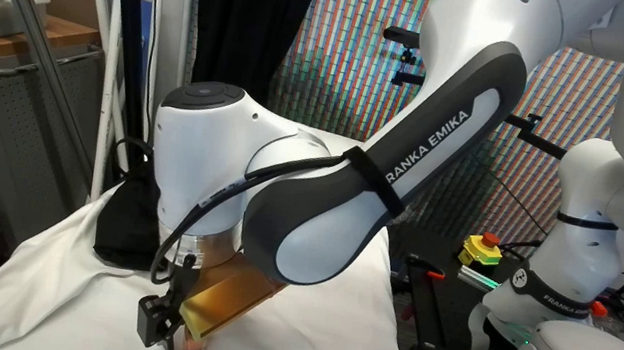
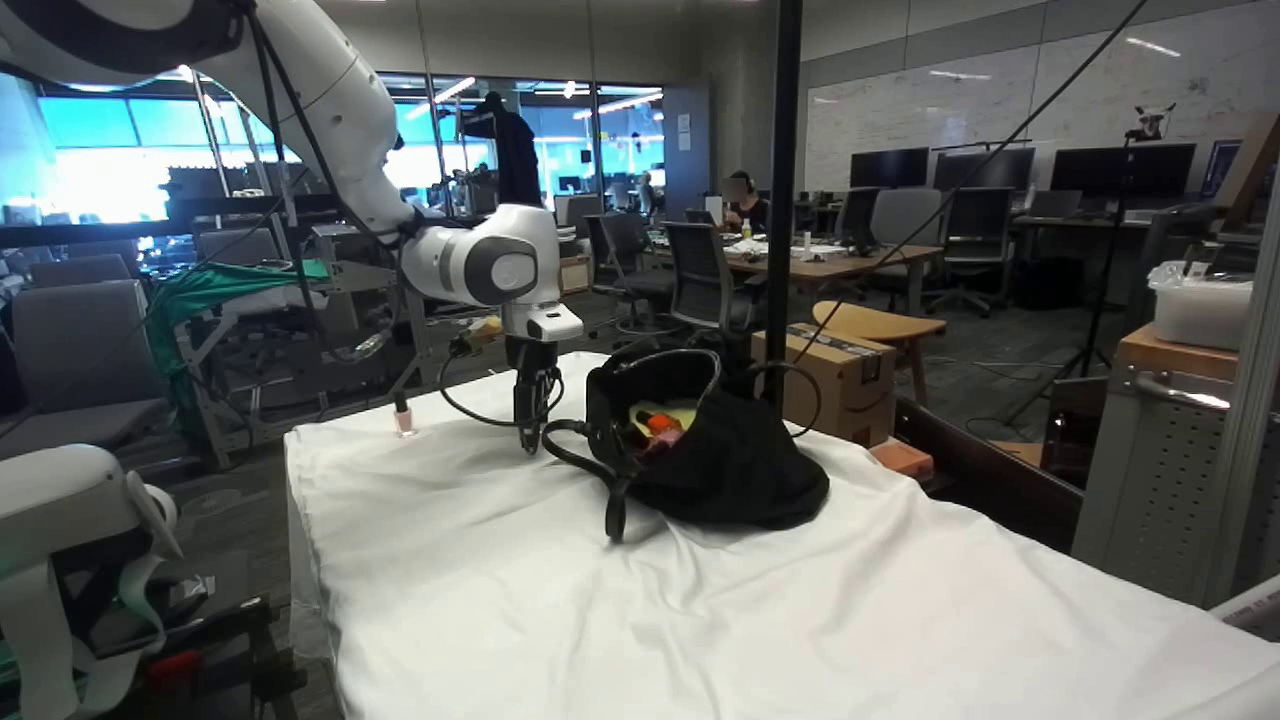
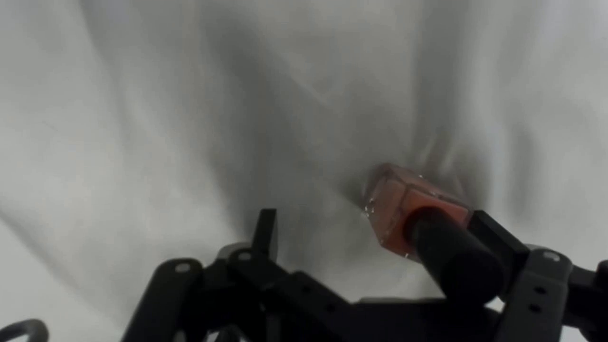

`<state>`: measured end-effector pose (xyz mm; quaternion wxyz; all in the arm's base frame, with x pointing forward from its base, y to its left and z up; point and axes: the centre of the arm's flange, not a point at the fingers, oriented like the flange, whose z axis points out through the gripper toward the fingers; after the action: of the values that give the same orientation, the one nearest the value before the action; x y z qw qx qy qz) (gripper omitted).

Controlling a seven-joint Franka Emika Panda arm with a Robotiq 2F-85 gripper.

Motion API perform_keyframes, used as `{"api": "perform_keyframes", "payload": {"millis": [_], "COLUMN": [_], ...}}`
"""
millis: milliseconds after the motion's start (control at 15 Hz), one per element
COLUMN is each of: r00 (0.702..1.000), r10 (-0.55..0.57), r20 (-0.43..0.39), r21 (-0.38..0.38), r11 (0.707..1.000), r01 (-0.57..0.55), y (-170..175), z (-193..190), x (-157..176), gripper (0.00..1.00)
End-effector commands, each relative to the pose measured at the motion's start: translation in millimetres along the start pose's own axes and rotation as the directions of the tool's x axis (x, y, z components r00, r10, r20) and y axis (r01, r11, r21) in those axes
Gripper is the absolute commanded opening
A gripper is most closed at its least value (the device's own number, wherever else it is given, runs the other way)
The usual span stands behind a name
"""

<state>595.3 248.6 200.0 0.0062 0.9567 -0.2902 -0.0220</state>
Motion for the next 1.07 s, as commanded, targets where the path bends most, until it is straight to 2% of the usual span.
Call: {"api": "perform_keyframes", "payload": {"millis": [0, 1000], "r00": [1.0, 0.996], "r10": [-0.013, -0.045], "r20": [-0.005, -0.079], "r21": [0.024, -0.004], "r11": [1.0, 0.999], "r01": [0.013, 0.044], "y": [1, -6], "z": [-1, -29], "x": [1, -26], "gripper": [1.0, 1.0]}}
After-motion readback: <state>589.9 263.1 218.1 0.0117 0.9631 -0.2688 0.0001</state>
